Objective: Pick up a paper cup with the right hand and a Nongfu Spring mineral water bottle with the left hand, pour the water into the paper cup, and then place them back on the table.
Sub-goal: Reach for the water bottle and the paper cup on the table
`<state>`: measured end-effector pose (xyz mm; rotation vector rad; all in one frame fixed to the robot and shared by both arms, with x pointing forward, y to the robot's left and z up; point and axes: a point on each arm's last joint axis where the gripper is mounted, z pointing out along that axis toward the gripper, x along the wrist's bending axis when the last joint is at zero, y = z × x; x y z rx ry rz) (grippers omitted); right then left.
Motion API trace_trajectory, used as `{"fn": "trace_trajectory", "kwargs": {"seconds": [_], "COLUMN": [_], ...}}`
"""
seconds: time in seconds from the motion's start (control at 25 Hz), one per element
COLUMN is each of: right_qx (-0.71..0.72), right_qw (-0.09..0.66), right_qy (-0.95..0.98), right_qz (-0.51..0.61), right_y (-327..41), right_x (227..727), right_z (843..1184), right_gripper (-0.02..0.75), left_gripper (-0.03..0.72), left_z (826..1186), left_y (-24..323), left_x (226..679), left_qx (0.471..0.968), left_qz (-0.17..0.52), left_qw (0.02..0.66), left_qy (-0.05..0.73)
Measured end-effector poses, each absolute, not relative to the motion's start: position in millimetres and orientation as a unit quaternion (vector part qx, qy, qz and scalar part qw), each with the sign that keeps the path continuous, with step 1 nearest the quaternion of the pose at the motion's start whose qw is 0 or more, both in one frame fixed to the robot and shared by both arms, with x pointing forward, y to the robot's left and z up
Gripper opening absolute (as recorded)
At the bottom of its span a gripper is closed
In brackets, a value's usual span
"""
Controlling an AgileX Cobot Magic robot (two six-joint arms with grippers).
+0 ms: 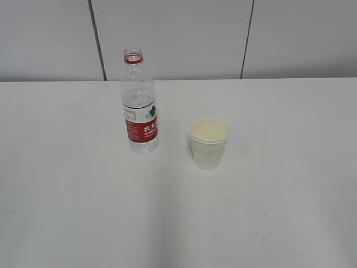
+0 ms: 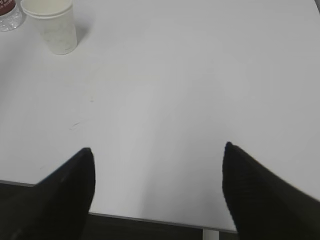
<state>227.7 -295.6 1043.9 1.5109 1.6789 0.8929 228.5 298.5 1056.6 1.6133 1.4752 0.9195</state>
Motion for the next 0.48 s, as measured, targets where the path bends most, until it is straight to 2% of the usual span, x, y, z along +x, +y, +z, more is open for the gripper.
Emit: {"fn": "trace_trajectory", "kwargs": {"seconds": [0.28, 0.48], "right_qx": [0.558, 0.536], "right_qw": [0.396, 0.426], "right_qy": [0.618, 0.594], "right_qz": [0.388, 0.422], "right_y": [-296, -295], "right_x": [233, 250], "right_z": [1058, 1058], "right_gripper": [0.587, 0.587], "left_gripper": [0.482, 0.497], "left_z": [1079, 1074], "left_y": [298, 296], "left_x": [236, 257], "left_qx": [0.576, 0.563], "left_qz": [0.43, 0.43], "left_qw": [0.451, 0.469], "left_qy": [0.53, 0.527]}}
